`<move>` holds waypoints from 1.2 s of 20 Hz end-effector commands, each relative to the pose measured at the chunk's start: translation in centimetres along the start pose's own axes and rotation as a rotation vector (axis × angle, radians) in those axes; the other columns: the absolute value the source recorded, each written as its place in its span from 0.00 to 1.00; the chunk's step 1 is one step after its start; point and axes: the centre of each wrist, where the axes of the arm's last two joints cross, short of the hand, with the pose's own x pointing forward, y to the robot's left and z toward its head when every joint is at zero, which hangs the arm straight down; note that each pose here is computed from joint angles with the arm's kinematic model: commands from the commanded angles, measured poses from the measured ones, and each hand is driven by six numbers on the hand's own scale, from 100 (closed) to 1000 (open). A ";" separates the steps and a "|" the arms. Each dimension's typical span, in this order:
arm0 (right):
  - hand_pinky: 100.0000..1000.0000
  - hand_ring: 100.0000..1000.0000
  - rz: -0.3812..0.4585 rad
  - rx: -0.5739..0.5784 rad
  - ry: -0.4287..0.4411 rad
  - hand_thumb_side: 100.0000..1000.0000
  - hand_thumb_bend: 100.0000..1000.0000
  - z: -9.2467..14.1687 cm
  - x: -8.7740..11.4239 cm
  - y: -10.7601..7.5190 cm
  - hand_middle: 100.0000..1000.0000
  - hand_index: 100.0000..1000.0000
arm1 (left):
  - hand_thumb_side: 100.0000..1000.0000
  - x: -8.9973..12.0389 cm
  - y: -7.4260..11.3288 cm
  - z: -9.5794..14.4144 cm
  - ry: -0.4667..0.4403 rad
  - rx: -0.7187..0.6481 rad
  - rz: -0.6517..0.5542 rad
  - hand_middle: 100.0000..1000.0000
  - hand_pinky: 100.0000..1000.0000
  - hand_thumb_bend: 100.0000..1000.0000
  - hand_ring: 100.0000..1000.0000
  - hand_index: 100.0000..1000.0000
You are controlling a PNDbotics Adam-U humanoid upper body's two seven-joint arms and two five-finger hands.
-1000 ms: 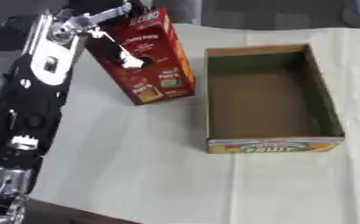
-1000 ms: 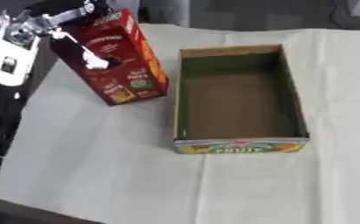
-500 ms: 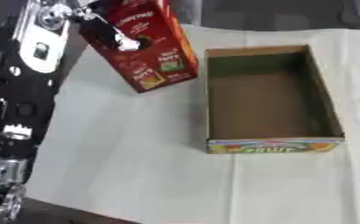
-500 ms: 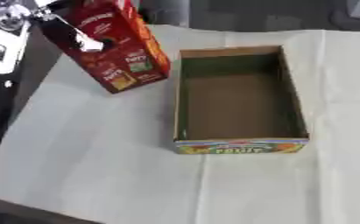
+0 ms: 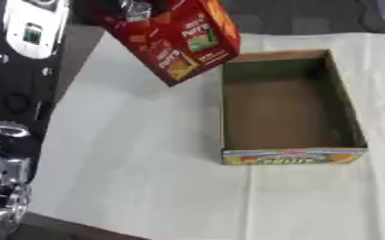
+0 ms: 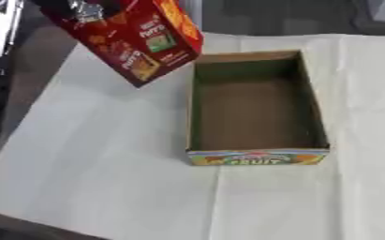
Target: Pick up objects on the table and place them in the box.
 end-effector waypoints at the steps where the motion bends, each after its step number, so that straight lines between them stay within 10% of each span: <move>1: 0.40 0.54 0.000 0.018 -0.011 1.00 0.00 0.4 -0.1 0.7 0.61 0.72 | 0.43 2.0 1.6 -1.5 -0.101 0.029 0.006 0.17 0.00 0.00 0.02 0.41; 24: 0.40 0.54 0.034 -0.019 -0.032 1.00 0.00 -0.8 -1.7 -1.6 0.61 0.73 | 0.34 8.7 -2.9 -7.5 -0.414 -0.050 0.156 0.16 0.00 0.00 0.03 0.41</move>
